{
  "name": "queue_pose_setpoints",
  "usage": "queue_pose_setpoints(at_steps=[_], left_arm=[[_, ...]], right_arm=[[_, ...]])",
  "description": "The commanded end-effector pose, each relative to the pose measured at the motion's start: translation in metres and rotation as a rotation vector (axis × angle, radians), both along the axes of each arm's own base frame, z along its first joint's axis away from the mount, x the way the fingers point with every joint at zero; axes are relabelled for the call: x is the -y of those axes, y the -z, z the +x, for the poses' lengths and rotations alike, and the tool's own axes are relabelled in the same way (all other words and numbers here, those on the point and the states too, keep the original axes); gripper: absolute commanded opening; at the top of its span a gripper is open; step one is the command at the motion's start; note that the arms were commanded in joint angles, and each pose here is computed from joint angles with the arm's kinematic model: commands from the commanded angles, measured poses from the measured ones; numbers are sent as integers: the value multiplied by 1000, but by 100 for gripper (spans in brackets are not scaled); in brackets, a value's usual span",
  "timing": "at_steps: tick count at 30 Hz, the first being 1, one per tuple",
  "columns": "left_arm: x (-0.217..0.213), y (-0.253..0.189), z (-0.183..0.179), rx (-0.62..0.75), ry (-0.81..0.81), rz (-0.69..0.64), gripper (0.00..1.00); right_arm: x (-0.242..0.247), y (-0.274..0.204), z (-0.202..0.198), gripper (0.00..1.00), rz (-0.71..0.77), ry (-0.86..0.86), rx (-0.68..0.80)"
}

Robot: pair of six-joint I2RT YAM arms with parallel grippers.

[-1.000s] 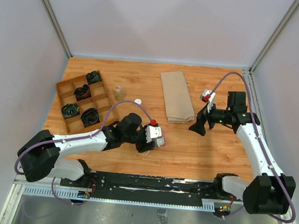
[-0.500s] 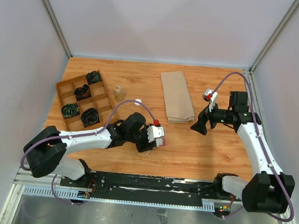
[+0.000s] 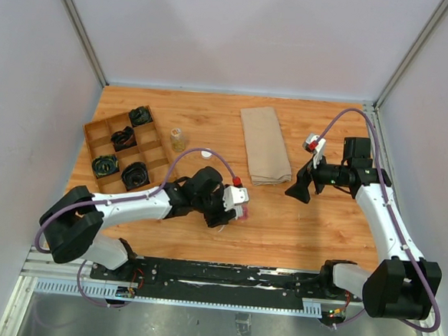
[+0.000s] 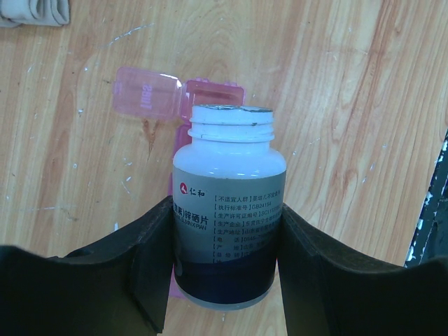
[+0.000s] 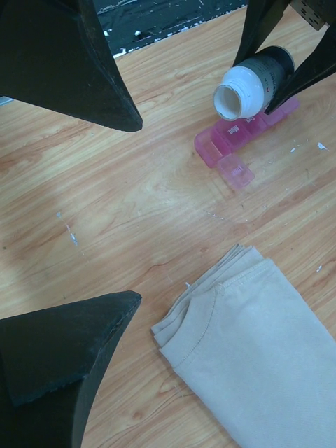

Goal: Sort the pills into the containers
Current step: Pour the pill into the pill container.

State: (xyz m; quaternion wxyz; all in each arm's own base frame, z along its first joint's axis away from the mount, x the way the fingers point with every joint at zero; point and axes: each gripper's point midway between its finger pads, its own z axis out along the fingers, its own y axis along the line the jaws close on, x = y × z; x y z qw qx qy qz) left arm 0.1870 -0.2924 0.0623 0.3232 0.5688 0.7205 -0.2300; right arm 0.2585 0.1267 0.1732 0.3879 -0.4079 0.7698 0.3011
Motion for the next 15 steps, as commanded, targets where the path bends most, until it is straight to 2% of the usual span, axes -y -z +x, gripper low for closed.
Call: queue_pose_setpoints(at_steps=[1,15], left_arm=[[2,-5,4,-2,-17,9,0],[2,-3,7,10,1,40,0]], right_arm=[[4,-4,-1,99,15,3,0],[3,-3,-2,99,21,-3,-14]])
